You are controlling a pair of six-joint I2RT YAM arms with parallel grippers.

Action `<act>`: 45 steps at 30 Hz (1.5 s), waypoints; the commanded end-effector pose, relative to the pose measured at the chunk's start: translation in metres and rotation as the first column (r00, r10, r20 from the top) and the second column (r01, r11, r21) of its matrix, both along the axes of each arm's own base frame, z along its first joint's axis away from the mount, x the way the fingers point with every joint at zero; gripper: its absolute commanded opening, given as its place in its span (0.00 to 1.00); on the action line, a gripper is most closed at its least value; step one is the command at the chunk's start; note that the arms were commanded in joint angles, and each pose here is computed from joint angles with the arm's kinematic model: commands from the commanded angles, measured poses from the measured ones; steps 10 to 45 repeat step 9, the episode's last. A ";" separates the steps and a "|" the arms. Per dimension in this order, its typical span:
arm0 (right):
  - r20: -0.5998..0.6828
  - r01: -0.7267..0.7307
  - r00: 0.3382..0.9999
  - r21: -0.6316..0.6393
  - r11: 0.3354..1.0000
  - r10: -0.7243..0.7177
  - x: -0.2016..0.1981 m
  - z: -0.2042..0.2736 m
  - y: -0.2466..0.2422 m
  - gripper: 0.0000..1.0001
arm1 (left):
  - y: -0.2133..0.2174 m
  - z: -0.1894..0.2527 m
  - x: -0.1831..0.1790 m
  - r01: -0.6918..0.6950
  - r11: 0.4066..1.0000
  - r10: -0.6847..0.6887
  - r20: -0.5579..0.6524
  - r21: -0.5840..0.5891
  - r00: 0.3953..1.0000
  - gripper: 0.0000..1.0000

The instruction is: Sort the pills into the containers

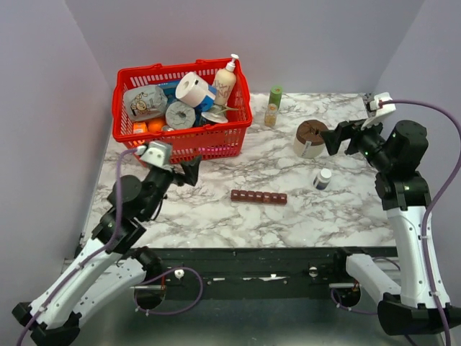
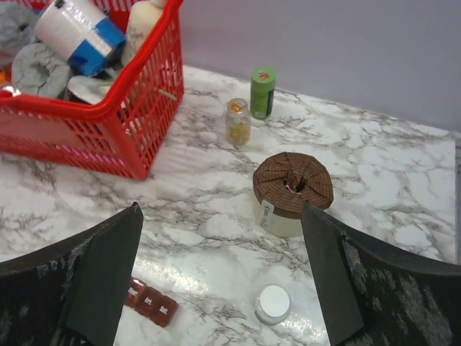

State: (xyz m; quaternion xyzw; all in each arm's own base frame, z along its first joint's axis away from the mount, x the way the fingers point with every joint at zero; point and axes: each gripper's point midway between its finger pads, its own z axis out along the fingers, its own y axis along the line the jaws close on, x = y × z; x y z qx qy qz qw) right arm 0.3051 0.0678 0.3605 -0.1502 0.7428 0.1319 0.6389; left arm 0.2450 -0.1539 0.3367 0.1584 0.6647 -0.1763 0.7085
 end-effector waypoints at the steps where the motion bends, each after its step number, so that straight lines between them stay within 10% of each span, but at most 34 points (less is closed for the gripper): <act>1: 0.023 0.209 0.977 0.096 0.973 -0.212 -0.001 0.021 -0.029 1.00 | 0.045 0.015 -0.003 -0.211 0.966 0.206 -0.049 -0.148 0.977 0.99; 45: 0.090 0.265 0.958 0.072 0.961 -0.271 -0.014 0.037 -0.042 1.00 | 0.049 0.013 -0.012 -0.194 0.974 0.190 -0.050 -0.116 0.981 0.99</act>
